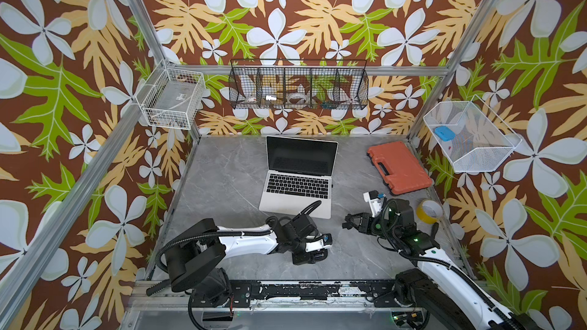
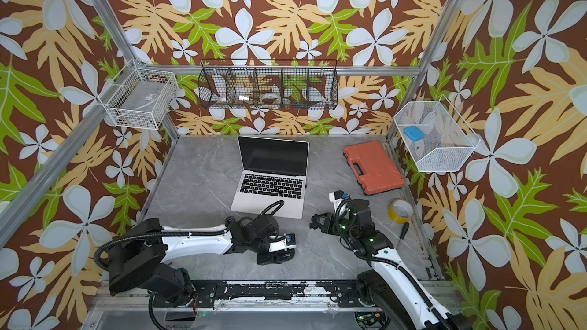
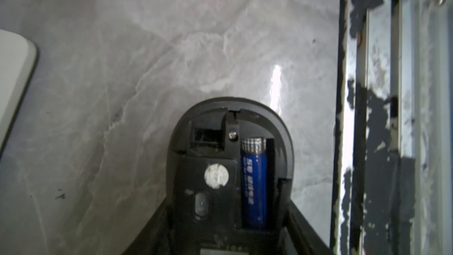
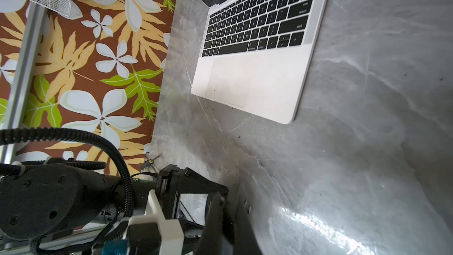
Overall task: Insert the wireless mouse receiver into the laptop
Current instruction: Pick up the mouse from the center of the board, then close the lid on the mouse.
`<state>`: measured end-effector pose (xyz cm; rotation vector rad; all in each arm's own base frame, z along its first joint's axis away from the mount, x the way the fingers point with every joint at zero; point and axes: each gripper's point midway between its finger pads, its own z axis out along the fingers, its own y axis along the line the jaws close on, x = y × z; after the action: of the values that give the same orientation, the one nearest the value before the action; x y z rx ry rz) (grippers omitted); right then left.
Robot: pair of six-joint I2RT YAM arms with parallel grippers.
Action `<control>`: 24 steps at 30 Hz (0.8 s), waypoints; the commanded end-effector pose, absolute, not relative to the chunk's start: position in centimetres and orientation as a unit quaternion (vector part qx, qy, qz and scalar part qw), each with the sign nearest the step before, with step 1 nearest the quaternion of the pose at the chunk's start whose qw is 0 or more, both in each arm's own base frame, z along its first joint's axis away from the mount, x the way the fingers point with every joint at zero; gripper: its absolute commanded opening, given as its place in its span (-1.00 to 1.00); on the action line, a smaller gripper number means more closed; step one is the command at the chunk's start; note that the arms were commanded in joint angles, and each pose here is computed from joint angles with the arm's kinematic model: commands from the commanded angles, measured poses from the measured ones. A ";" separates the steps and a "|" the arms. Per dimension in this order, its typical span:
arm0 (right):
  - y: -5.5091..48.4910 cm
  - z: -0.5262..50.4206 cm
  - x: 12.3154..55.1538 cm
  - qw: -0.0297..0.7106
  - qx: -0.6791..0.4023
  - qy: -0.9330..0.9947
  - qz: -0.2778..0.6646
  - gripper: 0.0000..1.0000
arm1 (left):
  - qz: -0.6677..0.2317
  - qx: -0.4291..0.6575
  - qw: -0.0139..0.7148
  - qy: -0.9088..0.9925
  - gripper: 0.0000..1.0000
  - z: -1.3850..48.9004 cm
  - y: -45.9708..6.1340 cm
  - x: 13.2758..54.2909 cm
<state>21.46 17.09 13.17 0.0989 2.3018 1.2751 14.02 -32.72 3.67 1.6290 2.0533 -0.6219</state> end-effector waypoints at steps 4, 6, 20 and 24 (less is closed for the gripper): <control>18.1 12.9 20.2 0.213 0.066 0.818 0.531 -1.00 | -0.300 0.504 0.303 0.751 -0.07 5.4 -36.2 15.9; 18.5 12.4 19.8 0.206 0.063 0.816 0.536 -1.00 | -0.300 0.508 0.298 0.751 -0.07 4.7 -36.2 15.8; 21.4 9.9 19.1 0.162 0.034 0.830 0.533 -1.00 | -0.264 0.516 0.279 0.766 -0.11 2.2 -35.3 16.1; 21.4 9.4 19.0 0.155 0.035 0.833 0.530 -1.00 | -0.264 0.516 0.274 0.768 -0.13 2.0 -35.4 16.1</control>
<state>18.76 21.17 8.79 0.1310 2.4210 1.5012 15.98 -35.54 2.34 1.3866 2.0467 -0.7263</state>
